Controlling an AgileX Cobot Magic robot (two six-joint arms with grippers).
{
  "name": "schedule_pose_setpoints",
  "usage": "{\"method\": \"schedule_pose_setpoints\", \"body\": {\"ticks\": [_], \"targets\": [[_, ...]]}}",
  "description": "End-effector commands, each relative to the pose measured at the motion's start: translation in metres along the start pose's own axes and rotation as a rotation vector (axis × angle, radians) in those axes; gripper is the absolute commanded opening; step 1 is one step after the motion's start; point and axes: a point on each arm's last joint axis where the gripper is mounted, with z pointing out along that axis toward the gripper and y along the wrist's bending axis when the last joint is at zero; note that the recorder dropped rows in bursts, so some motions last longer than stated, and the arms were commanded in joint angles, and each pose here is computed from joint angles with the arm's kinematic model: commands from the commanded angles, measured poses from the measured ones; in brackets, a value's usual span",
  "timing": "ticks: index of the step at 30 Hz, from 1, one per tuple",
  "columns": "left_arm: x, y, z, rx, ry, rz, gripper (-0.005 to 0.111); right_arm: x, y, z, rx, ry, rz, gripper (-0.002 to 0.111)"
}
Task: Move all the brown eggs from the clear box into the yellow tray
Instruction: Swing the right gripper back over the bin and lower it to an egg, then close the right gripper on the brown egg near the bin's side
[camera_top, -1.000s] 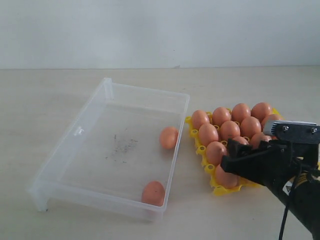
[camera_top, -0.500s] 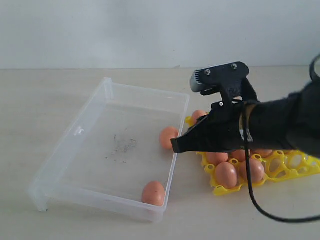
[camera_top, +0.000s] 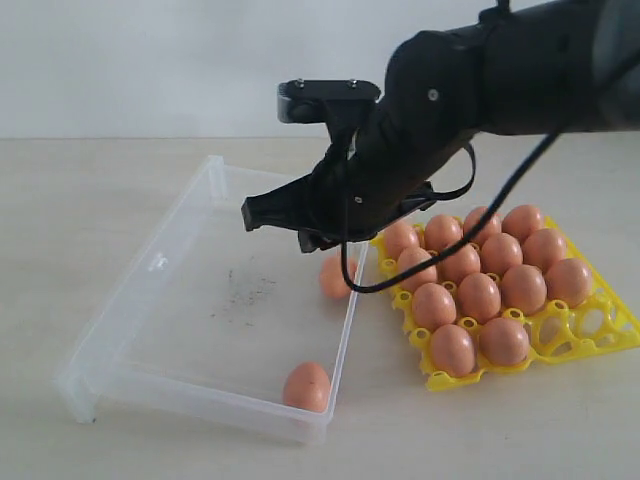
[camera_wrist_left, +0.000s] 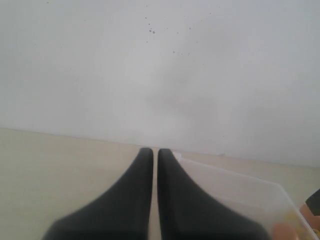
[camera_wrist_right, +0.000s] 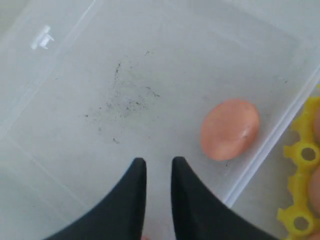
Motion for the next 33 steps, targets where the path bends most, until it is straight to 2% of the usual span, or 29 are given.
{"method": "schedule_pose_setpoints", "body": {"ticks": [1,3,4,9,17,33], "targets": [[-0.003,0.000,0.000,0.006,-0.020,-0.019,0.004,-0.010,0.003,0.020,0.015,0.080,0.064,0.040],[-0.003,0.000,0.000,0.006,-0.020,-0.019,0.004,-0.014,0.004,0.031,0.020,0.085,0.121,0.052],[-0.003,0.000,0.000,0.006,-0.020,-0.019,0.004,-0.015,0.004,0.035,0.022,0.089,0.140,0.054],[-0.003,0.000,0.000,0.006,-0.020,-0.019,0.004,-0.019,-0.006,0.057,0.047,0.110,0.225,0.054],[-0.003,0.000,0.000,0.006,-0.020,-0.019,0.004,-0.023,-0.037,0.054,0.105,0.147,0.301,0.054],[-0.003,0.000,0.000,0.006,-0.020,-0.019,0.004,-0.011,-0.048,0.086,0.155,0.197,0.319,0.054]]}}
